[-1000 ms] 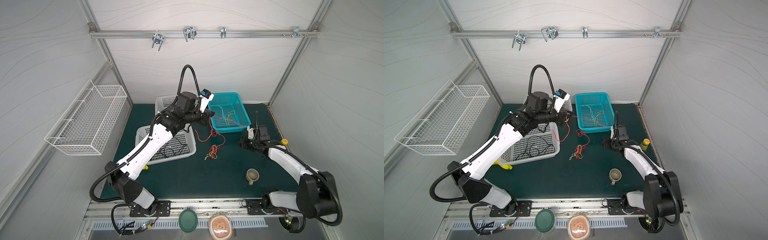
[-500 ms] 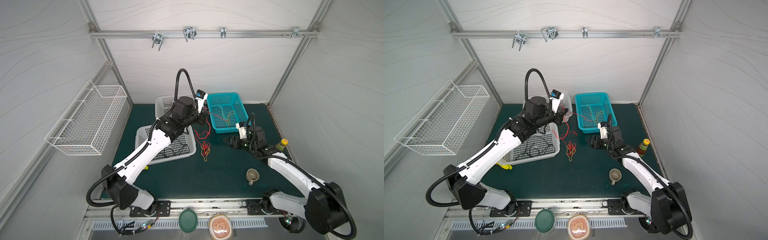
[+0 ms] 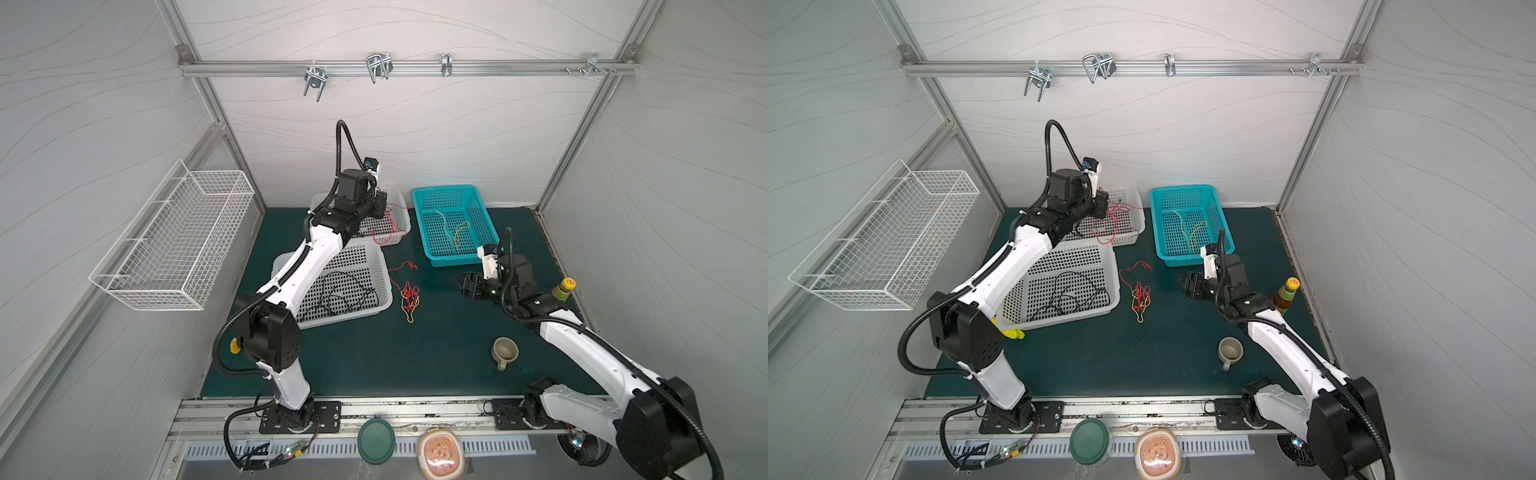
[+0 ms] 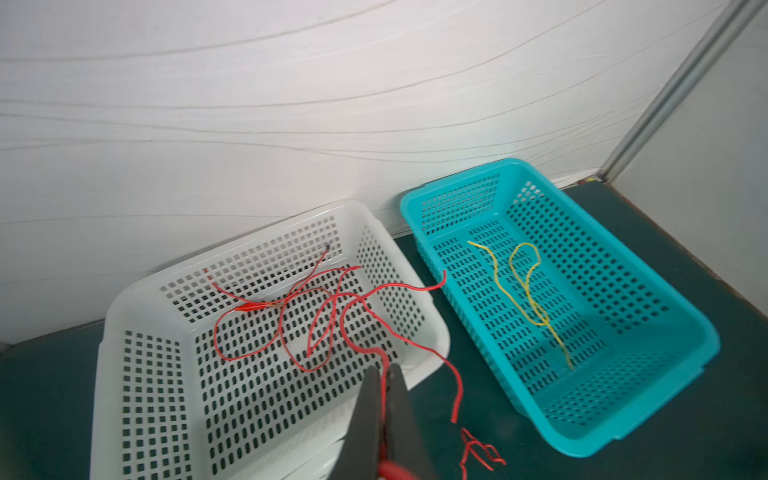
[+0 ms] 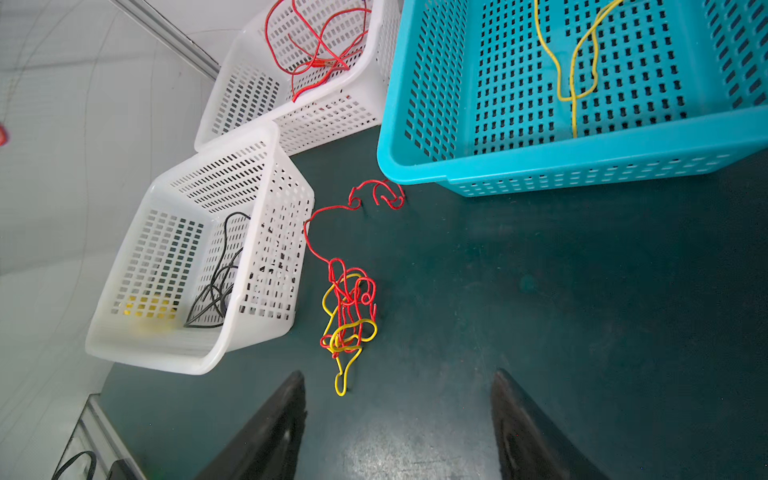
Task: Untangle the cables
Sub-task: 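Carry the red wire with the left gripper over the farther white basket while right releases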
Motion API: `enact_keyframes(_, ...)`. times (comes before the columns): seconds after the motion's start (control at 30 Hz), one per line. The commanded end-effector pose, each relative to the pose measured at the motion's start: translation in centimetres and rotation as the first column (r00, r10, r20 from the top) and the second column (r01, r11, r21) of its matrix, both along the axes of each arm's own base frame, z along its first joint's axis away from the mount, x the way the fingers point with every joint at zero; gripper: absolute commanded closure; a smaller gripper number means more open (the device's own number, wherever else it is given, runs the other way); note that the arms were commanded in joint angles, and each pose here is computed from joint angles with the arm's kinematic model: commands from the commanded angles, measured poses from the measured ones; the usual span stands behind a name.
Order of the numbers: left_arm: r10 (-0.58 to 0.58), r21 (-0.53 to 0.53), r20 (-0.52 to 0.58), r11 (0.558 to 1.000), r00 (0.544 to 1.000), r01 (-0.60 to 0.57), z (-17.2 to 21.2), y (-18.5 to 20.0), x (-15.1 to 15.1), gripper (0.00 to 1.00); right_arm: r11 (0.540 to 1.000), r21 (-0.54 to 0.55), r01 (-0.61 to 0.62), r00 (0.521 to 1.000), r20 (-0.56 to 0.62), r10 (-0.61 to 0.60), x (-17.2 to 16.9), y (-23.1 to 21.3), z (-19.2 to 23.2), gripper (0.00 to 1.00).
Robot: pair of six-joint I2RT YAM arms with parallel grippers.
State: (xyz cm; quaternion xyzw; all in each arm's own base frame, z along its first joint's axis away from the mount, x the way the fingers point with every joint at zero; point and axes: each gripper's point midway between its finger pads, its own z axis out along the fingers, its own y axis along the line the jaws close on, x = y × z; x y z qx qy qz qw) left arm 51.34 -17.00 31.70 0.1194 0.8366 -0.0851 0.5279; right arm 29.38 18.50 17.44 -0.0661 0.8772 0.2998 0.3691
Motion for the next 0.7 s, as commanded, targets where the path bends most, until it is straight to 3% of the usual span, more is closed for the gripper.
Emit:
enact_keyframes(0.0,0.000,-0.047,0.050,0.999,0.999,0.002,1.3,1.9,2.9,1.00,1.000,-0.015,0.014,1.000,-0.014,-0.014,-0.4,0.0,0.2,0.30)
enact_keyframes(0.17,0.027,-0.161,0.007,0.987,1.000,-0.026,-0.5,5.3,7.4,1.00,0.999,-0.050,0.020,0.999,-0.037,-0.021,-0.1,1.0,-0.4,0.30)
enact_keyframes(0.37,0.060,-0.234,-0.131,0.968,0.990,-0.090,-5.9,8.0,11.0,1.00,0.993,-0.120,0.007,0.997,-0.069,-0.015,1.0,3.4,-2.0,0.30)
enact_keyframes(0.67,0.162,-0.122,-0.305,0.971,0.938,-0.207,-13.7,10.4,11.3,1.00,0.984,-0.178,-0.023,0.995,-0.103,0.004,3.8,7.5,-4.1,0.30)
